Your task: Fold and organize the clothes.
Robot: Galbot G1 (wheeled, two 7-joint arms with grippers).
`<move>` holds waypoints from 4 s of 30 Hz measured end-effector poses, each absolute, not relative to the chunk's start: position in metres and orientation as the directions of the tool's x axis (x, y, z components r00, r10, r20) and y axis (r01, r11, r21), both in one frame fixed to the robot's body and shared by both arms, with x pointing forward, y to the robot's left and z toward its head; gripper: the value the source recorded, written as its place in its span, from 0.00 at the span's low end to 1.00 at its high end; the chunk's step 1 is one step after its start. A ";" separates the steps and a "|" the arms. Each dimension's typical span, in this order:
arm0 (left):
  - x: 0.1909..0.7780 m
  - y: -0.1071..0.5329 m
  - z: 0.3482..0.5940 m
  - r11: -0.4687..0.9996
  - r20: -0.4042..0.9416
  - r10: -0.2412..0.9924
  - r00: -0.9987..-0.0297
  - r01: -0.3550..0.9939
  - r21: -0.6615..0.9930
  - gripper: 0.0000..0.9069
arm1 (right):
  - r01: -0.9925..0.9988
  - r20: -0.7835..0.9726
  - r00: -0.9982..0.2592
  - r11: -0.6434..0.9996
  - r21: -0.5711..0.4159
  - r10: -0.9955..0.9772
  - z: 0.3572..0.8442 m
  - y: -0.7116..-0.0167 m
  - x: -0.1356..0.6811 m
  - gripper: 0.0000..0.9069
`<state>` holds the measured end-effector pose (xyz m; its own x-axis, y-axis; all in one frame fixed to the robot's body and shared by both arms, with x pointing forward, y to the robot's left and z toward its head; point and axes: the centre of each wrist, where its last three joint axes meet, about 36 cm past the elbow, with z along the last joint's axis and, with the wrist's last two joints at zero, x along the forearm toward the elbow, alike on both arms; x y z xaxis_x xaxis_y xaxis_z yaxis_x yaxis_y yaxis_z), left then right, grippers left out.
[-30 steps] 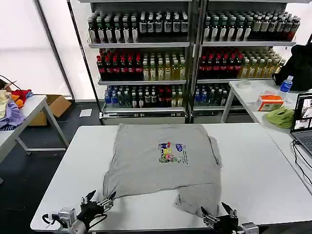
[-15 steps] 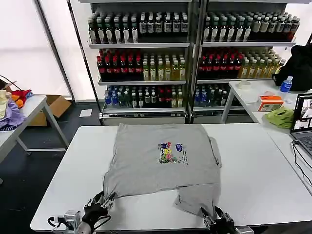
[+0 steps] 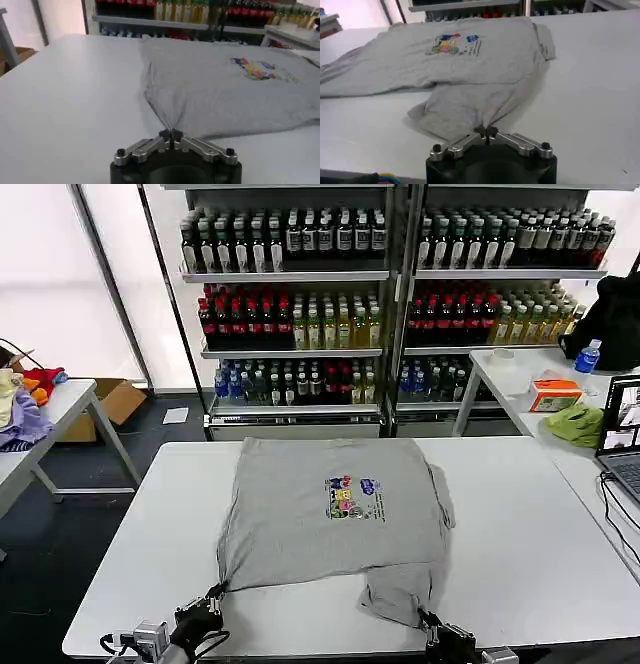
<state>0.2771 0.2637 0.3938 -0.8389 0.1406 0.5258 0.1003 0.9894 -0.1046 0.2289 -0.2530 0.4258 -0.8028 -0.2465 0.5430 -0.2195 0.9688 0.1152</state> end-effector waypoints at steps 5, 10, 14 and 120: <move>0.271 0.265 0.401 0.991 0.510 0.128 -0.850 0.088 -0.102 0.02 | -0.253 0.544 -0.794 0.961 0.110 -0.271 0.436 -0.262 0.217 0.00; 0.262 0.267 0.410 0.992 0.509 0.116 -0.853 0.078 -0.095 0.01 | -0.287 0.546 -0.783 0.952 0.107 -0.297 0.447 -0.269 0.203 0.00; 0.249 0.270 0.421 0.994 0.518 0.110 -0.848 0.081 -0.079 0.01 | -0.320 0.543 -0.773 0.941 0.113 -0.328 0.457 -0.272 0.191 0.00; 0.353 0.317 0.374 0.983 0.514 0.159 -0.843 0.086 -0.162 0.01 | -0.151 0.551 -0.820 0.987 0.051 -0.154 0.411 -0.231 0.338 0.00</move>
